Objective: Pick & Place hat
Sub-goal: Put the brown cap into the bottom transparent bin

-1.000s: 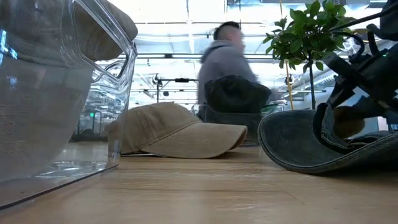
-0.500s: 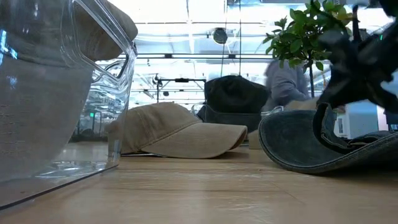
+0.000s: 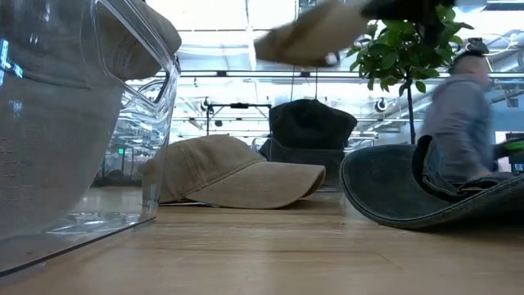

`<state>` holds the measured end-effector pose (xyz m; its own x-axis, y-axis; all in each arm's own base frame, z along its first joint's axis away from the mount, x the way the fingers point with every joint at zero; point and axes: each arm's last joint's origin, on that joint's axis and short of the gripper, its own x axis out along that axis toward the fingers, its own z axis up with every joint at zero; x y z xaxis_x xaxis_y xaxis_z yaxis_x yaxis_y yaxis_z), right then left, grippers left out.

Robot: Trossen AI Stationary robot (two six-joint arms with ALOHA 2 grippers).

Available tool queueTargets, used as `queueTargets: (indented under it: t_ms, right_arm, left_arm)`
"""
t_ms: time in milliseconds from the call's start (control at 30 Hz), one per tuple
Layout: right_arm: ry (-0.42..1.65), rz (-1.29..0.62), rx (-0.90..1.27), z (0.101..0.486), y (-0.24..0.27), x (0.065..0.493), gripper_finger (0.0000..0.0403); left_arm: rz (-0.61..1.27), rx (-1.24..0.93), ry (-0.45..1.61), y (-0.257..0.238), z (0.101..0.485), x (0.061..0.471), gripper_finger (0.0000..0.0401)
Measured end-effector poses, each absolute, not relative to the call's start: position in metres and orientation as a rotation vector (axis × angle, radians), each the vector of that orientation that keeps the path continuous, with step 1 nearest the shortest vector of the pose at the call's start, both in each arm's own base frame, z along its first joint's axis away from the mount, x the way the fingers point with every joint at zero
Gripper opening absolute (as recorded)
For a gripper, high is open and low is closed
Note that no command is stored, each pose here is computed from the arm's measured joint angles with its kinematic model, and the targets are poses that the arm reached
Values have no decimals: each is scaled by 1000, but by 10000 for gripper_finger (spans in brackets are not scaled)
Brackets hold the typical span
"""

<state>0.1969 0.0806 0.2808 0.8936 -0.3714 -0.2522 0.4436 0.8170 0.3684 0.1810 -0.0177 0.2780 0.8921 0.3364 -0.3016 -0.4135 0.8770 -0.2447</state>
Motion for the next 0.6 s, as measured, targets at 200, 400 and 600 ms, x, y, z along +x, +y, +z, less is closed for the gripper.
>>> queueTargets:
  t_ms: [200,400,600]
  right_arm:
    - [-37,-449,303,308,66,213,3]
    - [-160,-405,250,315,55,234,3]
    - [-225,-351,216,307,51,256,6]
  left_arm:
    - [346,-295,120,-16,293,186,118]
    - [236,-291,-48,-10,310,193,206]
    - [156,-349,-213,-4,317,214,281]
